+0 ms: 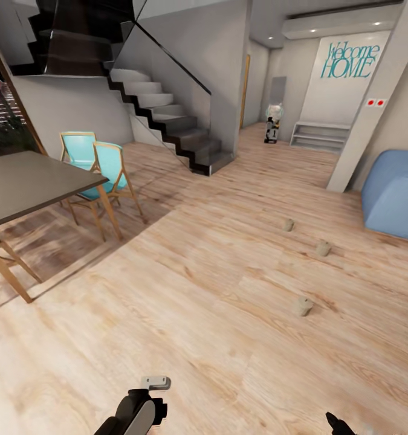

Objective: Place each of the two pumpkins and all three candles from the living room inside a cabinet in the living room (use any cabinet), then make sure every cabinet is closed, and position the cauldron so it is next to a table in the living room.

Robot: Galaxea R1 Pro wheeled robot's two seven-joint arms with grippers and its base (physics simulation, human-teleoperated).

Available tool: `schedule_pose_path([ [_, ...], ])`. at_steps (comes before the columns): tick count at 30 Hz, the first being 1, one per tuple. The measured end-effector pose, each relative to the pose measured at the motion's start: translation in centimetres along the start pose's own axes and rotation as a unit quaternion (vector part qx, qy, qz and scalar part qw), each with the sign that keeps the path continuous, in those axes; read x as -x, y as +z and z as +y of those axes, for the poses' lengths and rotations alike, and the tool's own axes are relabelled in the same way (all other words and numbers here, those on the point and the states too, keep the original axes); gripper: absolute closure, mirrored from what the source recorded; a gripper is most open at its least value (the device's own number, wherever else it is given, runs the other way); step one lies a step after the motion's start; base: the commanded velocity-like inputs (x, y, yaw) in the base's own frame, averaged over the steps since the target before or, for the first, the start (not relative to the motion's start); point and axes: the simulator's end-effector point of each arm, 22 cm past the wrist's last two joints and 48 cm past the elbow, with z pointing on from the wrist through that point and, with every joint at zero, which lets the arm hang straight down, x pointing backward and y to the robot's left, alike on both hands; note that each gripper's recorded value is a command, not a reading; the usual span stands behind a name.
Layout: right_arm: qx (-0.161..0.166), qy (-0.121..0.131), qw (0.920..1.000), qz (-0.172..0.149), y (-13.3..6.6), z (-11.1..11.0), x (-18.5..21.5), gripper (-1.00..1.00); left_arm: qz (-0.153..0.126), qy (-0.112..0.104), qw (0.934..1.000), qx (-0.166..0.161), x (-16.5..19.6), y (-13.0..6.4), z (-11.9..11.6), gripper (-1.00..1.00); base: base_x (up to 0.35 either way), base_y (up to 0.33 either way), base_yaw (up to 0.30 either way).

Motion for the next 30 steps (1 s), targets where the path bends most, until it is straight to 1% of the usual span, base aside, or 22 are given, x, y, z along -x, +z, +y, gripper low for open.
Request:
schedule_pose_path([
  [3,-0.005,0.005,1.0000,-0.003,-0.1,-0.4,0.0,-1.00,-0.002,0.000,1.0000,0.000,0.1,-0.1,0.0,-1.00,0.161,0.281,-0.175],
  [7,-0.008,0.022,0.9997,-0.012,-0.2,-0.8,0.7,-1.00,-0.006,0.000,1.0000,0.001,0.3,-0.3,0.1,-1.00,0.177,0.285,-0.175],
  [10,-0.010,0.028,0.9995,-0.014,-0.3,-0.9,0.8,-1.00,-0.013,0.004,0.9999,0.007,0.7,-0.4,0.4,-1.00,0.201,0.286,-0.180],
  [18,-0.006,0.030,0.9994,-0.018,-0.4,-0.7,1.1,-1.00,-0.020,0.008,0.9997,0.012,1.1,-0.7,0.6,-1.00,0.229,0.273,-0.189],
  [23,-0.005,0.029,0.9992,-0.026,-0.5,-0.5,1.6,-1.00,-0.022,0.007,0.9997,0.013,1.1,-0.8,0.7,-1.00,0.238,0.264,-0.186],
  [30,-0.004,0.029,0.9992,-0.027,-0.5,-0.5,1.6,-1.00,-0.025,0.003,0.9996,0.014,1.2,-0.7,0.8,-1.00,0.256,0.257,-0.057],
])
